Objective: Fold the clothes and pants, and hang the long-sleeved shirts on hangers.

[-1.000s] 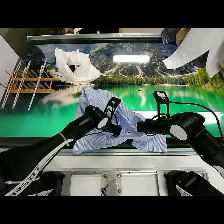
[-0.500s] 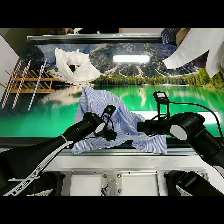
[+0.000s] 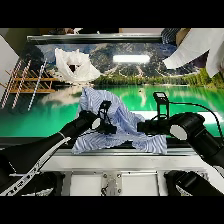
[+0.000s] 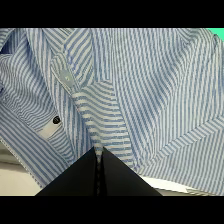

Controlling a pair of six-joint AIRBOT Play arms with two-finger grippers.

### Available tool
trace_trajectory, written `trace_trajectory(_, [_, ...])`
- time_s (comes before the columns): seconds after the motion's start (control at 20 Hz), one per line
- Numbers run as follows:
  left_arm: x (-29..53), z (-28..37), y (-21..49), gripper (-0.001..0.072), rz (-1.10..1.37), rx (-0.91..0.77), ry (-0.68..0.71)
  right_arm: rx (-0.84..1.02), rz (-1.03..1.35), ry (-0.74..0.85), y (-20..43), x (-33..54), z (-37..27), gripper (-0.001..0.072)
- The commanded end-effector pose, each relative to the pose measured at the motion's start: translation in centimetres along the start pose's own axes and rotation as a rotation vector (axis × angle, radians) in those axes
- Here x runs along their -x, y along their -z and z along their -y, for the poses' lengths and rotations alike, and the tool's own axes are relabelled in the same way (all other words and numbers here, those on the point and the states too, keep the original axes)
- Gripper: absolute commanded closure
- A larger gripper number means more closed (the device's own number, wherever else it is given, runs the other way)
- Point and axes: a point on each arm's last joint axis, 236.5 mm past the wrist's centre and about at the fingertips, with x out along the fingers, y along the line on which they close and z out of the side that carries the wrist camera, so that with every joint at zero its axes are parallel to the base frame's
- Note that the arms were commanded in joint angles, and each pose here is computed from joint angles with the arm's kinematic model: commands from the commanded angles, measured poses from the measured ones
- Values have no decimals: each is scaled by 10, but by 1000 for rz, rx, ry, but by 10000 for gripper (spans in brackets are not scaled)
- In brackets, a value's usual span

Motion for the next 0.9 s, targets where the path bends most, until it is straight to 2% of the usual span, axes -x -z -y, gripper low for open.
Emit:
trace_trajectory(0.0, [12,-18,-18,685,43,51,7,0,-6,3,1,0,1,701])
trace_trajectory(0.1, [39,-26,-36,686,108,67,27,15,18,10,-6,5,2,701])
trace_trajectory(0.2, [106,-21,-79,686,273,26,70,27,120,6,-43,31,3,702])
trace_trajectory(0.4, [340,28,-153,686,813,-94,214,70,457,-48,-154,168,-11,704])
trace_trajectory(0.5, [458,57,-154,686,1074,-198,274,116,619,-52,-194,244,-24,703])
trace_trajectory(0.6, [540,74,-140,687,1241,-260,313,128,730,-78,-219,297,-39,704])
trace_trajectory(0.7, [573,79,-130,686,1291,-286,321,129,798,-103,-231,326,-48,704])
trace_trajectory(0.85, [542,63,-120,686,1133,-280,253,98,748,-102,-223,314,-44,703])
